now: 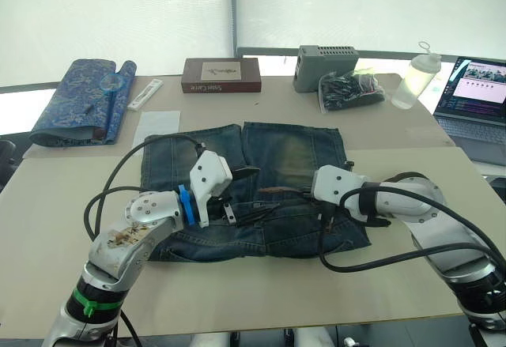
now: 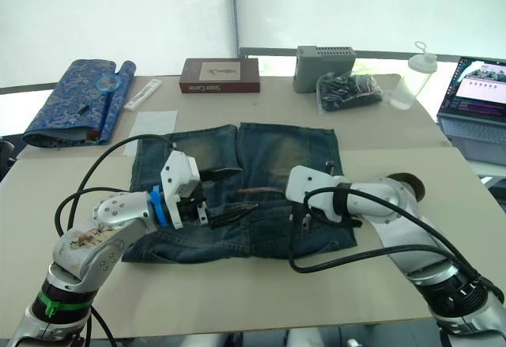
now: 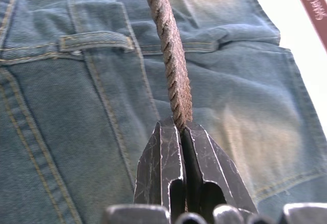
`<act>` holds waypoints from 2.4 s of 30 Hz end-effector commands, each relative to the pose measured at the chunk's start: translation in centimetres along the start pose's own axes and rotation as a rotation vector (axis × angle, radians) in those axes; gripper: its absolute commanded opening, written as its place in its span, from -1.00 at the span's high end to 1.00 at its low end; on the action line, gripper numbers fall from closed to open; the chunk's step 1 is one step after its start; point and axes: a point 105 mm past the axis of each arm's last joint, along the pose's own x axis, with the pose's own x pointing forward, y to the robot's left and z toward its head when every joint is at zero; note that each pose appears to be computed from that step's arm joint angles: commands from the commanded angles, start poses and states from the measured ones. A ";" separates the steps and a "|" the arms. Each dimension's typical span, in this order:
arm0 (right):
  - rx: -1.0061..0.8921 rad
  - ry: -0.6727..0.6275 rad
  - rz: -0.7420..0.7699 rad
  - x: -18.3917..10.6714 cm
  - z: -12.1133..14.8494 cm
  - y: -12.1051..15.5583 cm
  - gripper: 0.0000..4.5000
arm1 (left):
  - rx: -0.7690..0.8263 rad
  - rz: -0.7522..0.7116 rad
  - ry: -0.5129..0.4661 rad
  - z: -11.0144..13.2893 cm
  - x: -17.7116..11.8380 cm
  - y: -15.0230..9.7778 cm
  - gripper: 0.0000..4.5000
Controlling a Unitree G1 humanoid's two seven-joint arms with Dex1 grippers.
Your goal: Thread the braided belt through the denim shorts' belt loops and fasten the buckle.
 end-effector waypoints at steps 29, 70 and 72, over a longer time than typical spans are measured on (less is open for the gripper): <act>-0.007 0.037 -0.046 -1.3 0.6 0.3 1.00 | 0.336 -0.150 -0.027 -1.6 0.7 -0.4 0.98; 1.152 -0.292 -0.008 -5.0 -0.6 4.9 -0.66 | 0.593 -0.141 -0.173 0.4 2.7 0.9 1.00; 1.214 -0.326 -0.018 -4.3 -0.5 4.9 -0.66 | 0.641 -0.153 -0.190 0.6 2.7 0.7 1.00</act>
